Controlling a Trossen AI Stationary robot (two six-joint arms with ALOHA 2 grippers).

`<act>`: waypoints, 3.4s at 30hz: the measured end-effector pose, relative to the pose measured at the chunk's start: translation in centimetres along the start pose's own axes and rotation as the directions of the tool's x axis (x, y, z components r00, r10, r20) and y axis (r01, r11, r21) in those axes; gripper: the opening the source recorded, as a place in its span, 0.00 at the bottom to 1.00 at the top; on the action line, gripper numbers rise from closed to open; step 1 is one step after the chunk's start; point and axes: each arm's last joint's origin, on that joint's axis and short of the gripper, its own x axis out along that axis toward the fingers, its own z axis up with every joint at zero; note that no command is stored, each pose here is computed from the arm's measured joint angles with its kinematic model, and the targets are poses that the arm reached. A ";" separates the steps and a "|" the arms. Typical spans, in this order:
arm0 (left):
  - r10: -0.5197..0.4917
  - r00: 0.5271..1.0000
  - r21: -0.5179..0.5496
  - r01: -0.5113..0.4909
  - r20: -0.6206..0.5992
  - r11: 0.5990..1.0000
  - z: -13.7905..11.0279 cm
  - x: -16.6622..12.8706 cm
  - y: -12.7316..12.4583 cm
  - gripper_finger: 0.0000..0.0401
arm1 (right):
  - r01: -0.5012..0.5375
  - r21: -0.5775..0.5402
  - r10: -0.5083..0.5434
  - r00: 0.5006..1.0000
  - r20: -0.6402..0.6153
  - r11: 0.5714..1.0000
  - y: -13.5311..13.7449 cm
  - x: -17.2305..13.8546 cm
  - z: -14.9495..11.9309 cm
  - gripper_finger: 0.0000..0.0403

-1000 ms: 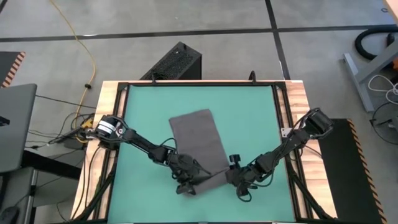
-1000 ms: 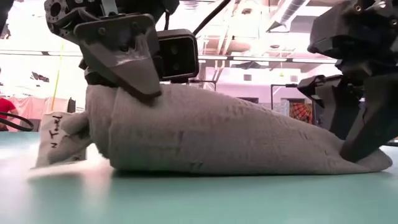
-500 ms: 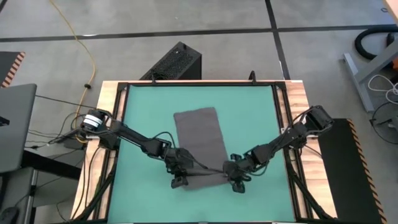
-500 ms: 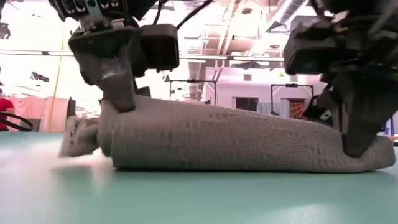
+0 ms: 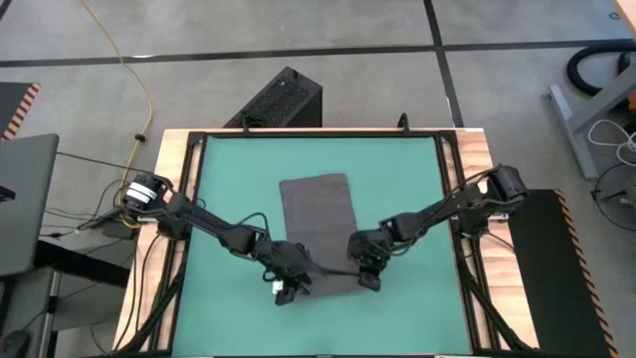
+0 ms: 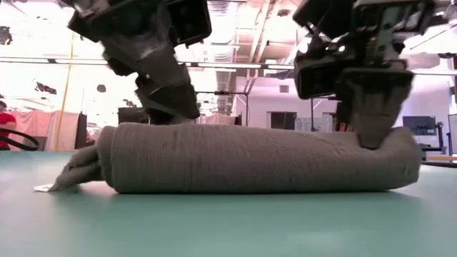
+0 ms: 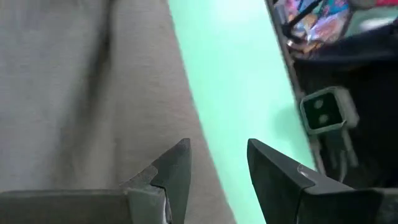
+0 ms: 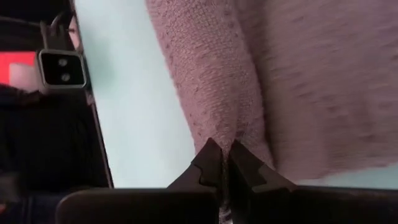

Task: Roll towel into tight, uniform cylinder
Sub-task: Roll the gray towel

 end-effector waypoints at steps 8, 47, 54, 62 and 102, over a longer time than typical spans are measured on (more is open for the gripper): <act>0.148 0.988 0.035 -0.149 0.039 0.988 -1.2 0.6 -1.0 0.36 | -0.023 0.075 0.024 1.000 -0.010 0.997 -1.5 -0.6 1.0 0.07; 0.269 0.954 0.013 -0.269 -0.136 0.963 -3.8 1.8 0.3 0.31 | 0.390 -0.781 -0.186 0.920 0.344 0.487 6.5 -1.8 -4.9 0.39; 0.263 0.957 0.017 -0.263 -0.125 0.965 -3.7 1.8 0.3 0.34 | 0.427 -0.782 -0.261 0.903 0.342 0.454 6.2 0.5 -5.9 0.46; 0.221 0.968 0.060 -0.215 -0.119 0.975 -3.1 1.5 -0.2 0.42 | 0.526 -0.741 -0.397 0.839 0.371 0.417 4.1 2.8 -5.4 0.60; 0.533 0.834 0.378 -0.451 -0.145 0.808 -8.7 4.2 -1.8 0.40 | 0.495 -0.664 -0.429 0.859 0.279 0.560 2.1 4.1 -4.5 0.19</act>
